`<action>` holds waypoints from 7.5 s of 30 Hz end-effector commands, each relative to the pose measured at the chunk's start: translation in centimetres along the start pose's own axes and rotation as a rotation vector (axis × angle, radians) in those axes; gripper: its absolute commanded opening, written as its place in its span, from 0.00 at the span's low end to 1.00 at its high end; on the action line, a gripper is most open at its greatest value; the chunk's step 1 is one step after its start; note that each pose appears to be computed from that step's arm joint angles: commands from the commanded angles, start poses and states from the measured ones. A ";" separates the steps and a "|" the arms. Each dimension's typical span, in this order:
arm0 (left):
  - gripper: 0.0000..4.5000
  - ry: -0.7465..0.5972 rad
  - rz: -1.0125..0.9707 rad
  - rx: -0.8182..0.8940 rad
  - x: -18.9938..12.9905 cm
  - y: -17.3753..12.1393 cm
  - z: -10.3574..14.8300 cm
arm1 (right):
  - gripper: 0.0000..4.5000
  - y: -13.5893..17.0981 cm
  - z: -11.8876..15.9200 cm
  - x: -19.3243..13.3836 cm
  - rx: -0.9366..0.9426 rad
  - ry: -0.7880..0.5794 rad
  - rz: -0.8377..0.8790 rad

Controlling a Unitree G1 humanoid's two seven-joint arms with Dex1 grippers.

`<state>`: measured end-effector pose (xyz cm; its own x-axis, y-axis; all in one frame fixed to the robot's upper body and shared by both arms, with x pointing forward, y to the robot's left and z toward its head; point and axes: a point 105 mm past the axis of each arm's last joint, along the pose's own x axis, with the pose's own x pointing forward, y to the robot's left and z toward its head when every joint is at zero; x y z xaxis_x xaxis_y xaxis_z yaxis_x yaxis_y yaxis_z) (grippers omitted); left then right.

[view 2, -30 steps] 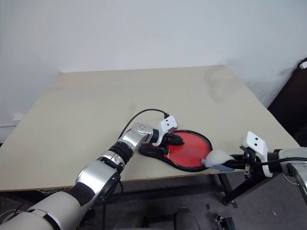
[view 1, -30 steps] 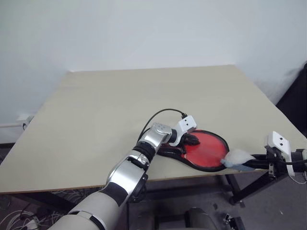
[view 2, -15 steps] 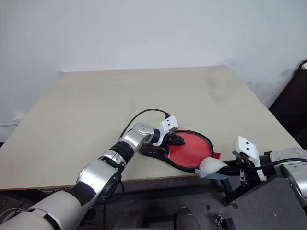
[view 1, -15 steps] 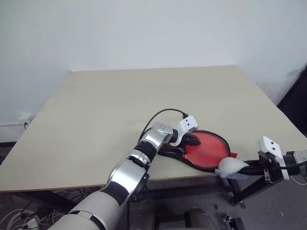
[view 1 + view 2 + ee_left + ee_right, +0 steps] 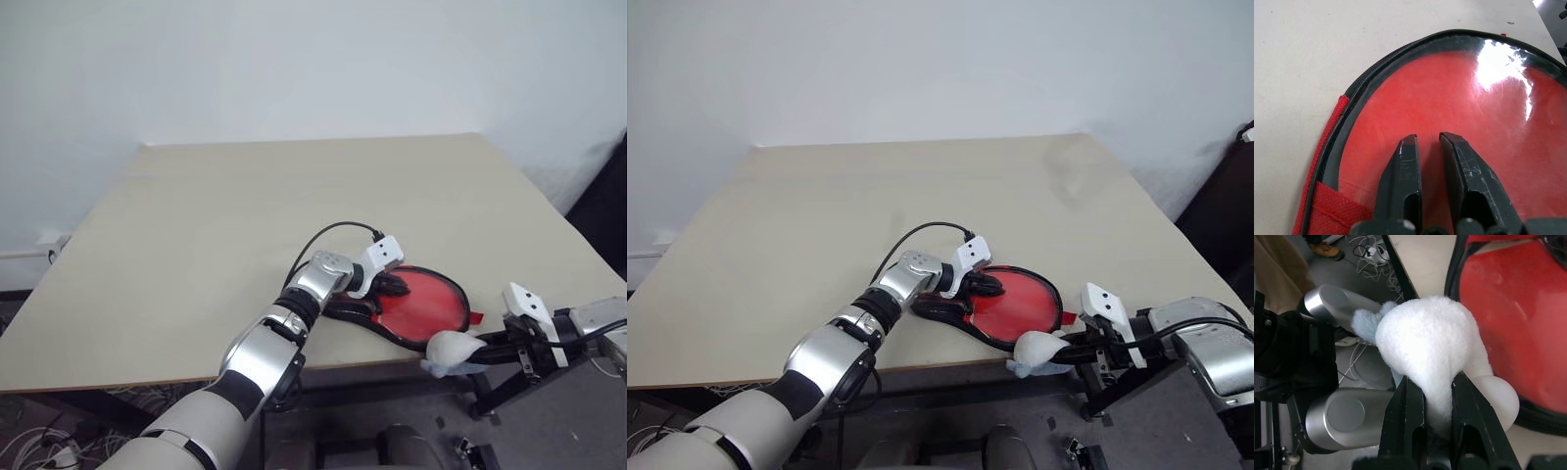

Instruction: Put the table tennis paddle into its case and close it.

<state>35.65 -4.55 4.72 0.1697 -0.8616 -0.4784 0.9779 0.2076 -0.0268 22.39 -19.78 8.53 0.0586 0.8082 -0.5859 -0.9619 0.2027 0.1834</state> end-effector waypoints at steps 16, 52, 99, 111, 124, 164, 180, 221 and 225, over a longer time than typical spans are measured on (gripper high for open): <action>0.15 0.059 0.014 -0.012 -0.2 0.3 -1.1 | 0.03 -0.5 2.4 4.2 -0.066 -0.122 0.121; 0.15 0.060 0.012 -0.016 0.0 0.1 -1.2 | 0.03 -2.0 9.4 9.1 -0.096 -0.322 0.130; 0.15 0.049 0.056 -0.027 -1.0 1.2 -1.2 | 0.84 -4.5 10.4 13.2 0.005 -0.395 0.063; 0.15 -0.214 0.329 -0.040 -7.6 7.2 3.4 | 0.98 -5.3 9.6 13.4 -0.010 -0.367 0.002; 0.15 -0.463 0.324 -0.064 -14.3 7.3 5.1 | 0.98 -5.6 9.5 13.7 -0.006 -0.367 -0.009; 0.15 0.090 -0.121 0.203 -14.6 -3.4 -4.7 | 0.98 -8.7 10.2 9.9 -0.066 -0.404 -0.192; 0.15 0.039 -0.082 0.185 -14.4 -2.5 -4.0 | 0.88 -9.9 3.5 7.0 -0.022 -0.153 -0.297; 0.56 -0.049 0.036 0.050 -16.1 -1.8 -4.3 | 0.00 -9.7 1.0 9.1 0.043 -0.096 -0.284; 0.79 -0.061 0.083 0.090 -16.0 -1.3 -4.0 | 0.00 -9.7 1.0 9.0 0.041 -0.097 -0.286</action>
<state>30.43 10.62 8.20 0.2071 -0.8746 -0.4385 0.9769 0.2086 0.0453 33.18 -13.38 4.12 0.3750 0.7973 -0.4729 -0.8977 0.4397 0.0295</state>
